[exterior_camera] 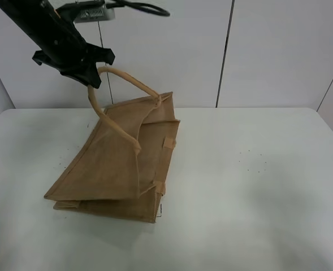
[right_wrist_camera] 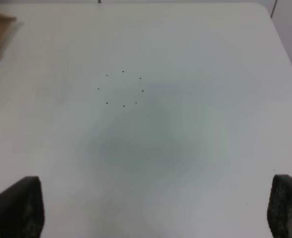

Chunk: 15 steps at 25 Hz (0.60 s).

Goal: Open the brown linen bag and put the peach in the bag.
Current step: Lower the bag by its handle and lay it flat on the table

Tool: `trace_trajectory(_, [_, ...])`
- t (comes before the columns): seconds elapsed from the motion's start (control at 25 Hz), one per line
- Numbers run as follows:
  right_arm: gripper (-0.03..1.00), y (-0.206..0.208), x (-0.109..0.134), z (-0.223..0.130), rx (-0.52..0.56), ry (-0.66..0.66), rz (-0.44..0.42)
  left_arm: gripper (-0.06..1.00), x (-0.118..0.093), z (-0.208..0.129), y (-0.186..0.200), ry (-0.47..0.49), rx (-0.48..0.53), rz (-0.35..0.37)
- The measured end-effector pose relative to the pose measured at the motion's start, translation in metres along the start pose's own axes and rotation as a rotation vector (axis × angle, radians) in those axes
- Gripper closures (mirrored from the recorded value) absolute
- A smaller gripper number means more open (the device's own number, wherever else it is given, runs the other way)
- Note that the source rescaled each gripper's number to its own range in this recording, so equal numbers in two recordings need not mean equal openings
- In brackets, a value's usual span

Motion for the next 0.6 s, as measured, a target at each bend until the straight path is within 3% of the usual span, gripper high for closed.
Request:
trace_trajectory(0.4, [-0.03, 0.000, 0.000, 0.000, 0.000, 0.000, 0.000, 0.94, -0.002, -0.021, -0.053, 0.070, -0.063, -0.024])
trace_trajectory(0.6, [-0.03, 0.000, 0.000, 0.000, 0.000, 0.000, 0.000, 0.94, -0.001, -0.030, -0.086, 0.086, -0.008, -0.032])
Point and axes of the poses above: a point on each arm's last joint axis where the gripper is mounted, y pointing back along that axis away from the gripper, x along the wrist's bending axis when the last joint is at zero, z = x × y, the point moved 9 cm from there along -y, pointing out along that axis toward the gripper, and after that the axes turned 9 degrees about -y, right-handed, at the moved point
